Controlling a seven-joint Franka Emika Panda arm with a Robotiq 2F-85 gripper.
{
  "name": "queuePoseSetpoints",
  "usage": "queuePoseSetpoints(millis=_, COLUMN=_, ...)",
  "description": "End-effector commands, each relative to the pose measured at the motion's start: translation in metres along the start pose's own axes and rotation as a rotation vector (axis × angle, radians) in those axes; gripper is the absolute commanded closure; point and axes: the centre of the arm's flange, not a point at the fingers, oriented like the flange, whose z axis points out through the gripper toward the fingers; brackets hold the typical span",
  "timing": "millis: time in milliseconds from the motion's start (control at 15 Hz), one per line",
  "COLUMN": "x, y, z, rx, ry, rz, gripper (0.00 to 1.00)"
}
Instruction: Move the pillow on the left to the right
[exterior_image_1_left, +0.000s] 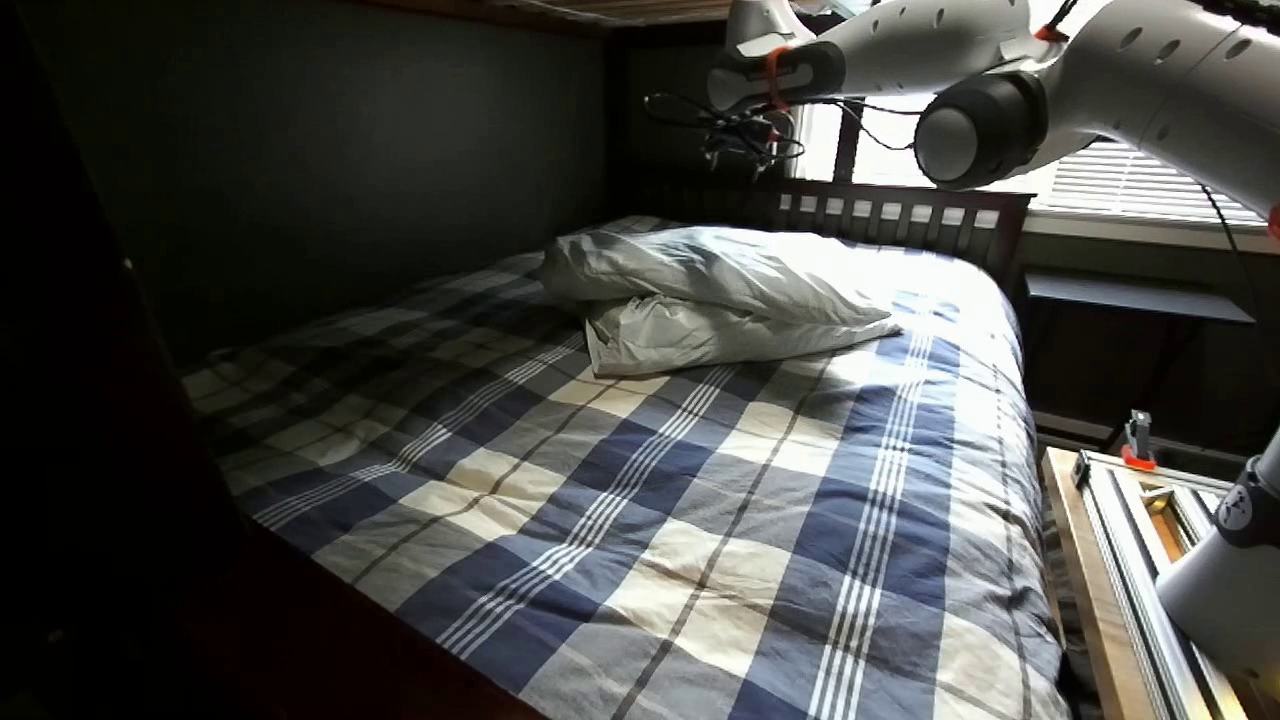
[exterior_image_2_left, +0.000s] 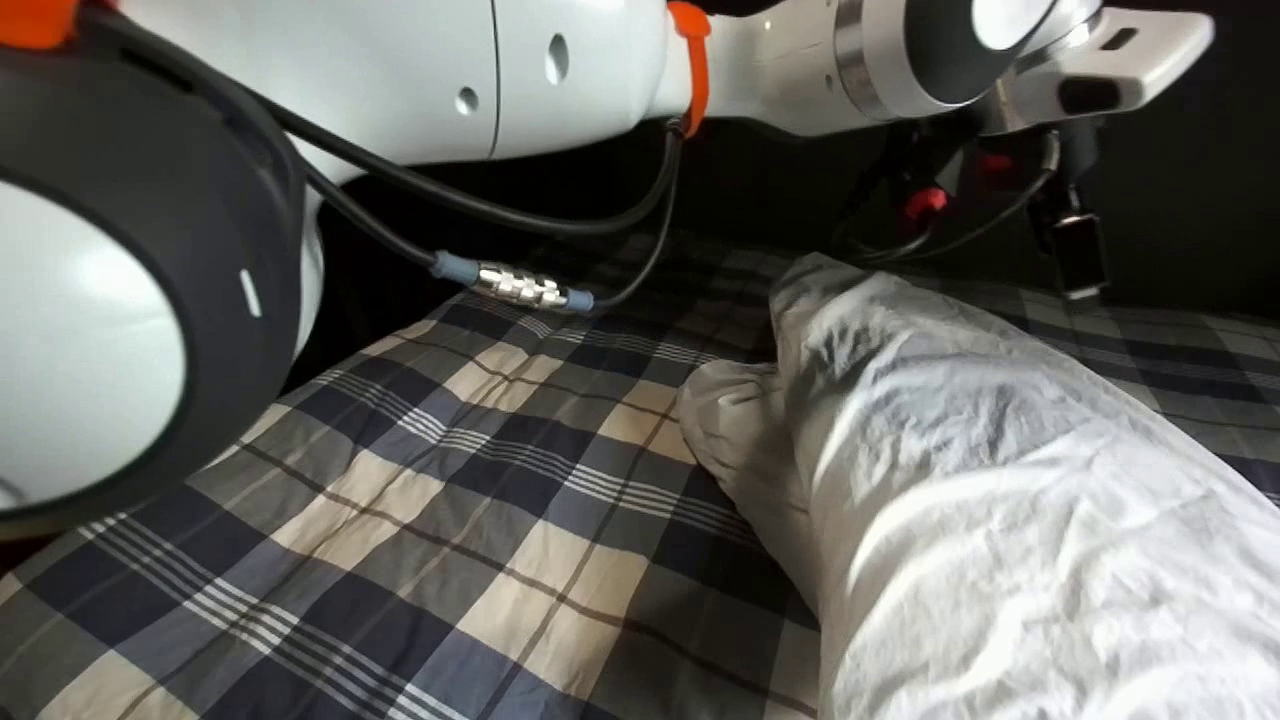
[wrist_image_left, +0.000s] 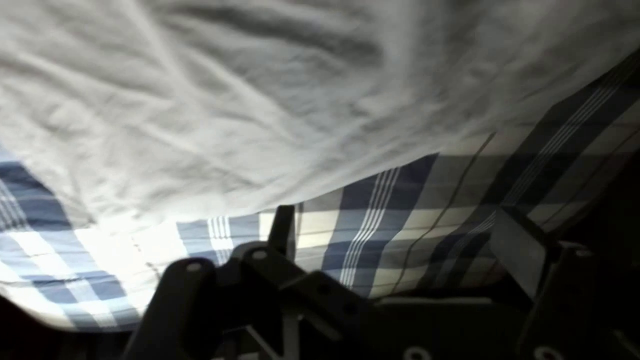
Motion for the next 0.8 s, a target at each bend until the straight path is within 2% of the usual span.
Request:
queuePoseSetpoints(millis=0, x=-0.069, y=-0.032, z=-0.004, rx=0.097, ry=-0.112, rz=-0.139, gripper=0.0)
queuePoseSetpoints(millis=133, x=-0.104, y=-0.039, z=-0.011, rx=0.134, ry=-0.158, rz=-0.236, gripper=0.0)
queuePoseSetpoints(millis=267, x=-0.123, y=-0.038, z=-0.024, rx=0.172, ry=-0.196, rz=-0.336, gripper=0.0)
queuePoseSetpoints(millis=533, x=-0.137, y=-0.02, z=-0.044, rx=0.233, ry=-0.229, rz=-0.547, gripper=0.0)
queuePoseSetpoints(millis=733, x=-0.132, y=-0.021, z=-0.053, rx=0.287, ry=-0.235, rz=-0.698, gripper=0.0)
